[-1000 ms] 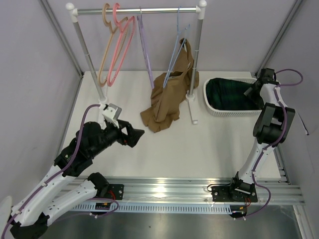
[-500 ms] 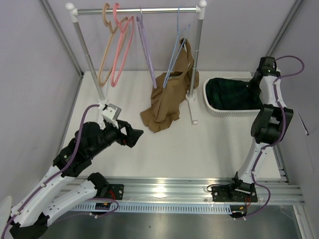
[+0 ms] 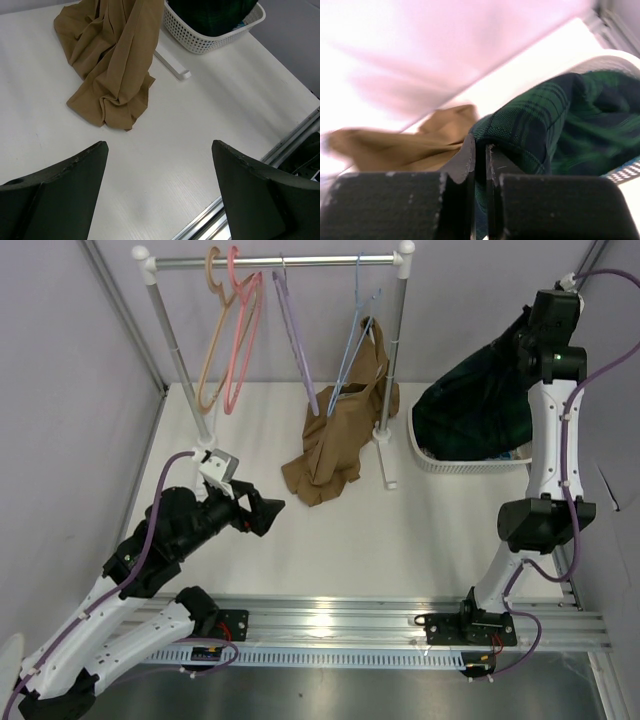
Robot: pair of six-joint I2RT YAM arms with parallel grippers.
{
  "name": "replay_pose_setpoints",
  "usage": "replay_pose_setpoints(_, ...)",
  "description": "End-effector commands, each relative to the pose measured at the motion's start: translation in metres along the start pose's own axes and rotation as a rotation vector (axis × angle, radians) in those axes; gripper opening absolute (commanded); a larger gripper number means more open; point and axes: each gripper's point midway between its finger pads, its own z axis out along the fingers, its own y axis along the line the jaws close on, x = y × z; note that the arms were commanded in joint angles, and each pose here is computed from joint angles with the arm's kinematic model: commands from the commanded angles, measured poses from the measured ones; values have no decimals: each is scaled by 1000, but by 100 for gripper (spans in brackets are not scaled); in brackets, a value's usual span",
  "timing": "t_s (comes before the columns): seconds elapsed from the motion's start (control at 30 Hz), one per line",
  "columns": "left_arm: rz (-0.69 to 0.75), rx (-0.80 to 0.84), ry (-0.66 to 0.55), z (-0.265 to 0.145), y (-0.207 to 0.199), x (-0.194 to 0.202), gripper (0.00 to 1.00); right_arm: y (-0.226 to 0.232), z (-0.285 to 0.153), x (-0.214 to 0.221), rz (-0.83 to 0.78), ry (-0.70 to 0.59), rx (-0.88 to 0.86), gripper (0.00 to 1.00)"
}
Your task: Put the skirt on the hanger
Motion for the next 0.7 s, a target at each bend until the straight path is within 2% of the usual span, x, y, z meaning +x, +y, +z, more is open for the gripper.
replay_pose_setpoints(0.0,22,1,-42,-2,-1,-12,90,52,-83,-67,7,-219,-181,0)
replay_pose_setpoints(0.2,26,9,-36,0,-2,-10,90,86,-154,-91,2,-334,-318,0)
replay_pose_setpoints(0.4,29,10,-37,0,-2,-10,90,110,-214,-89,-14,-383,-402,0)
replay_pose_setpoints(0.67,29,27,-39,1,-5,-12,90,123,-236,-34,-57,-307,-409,0)
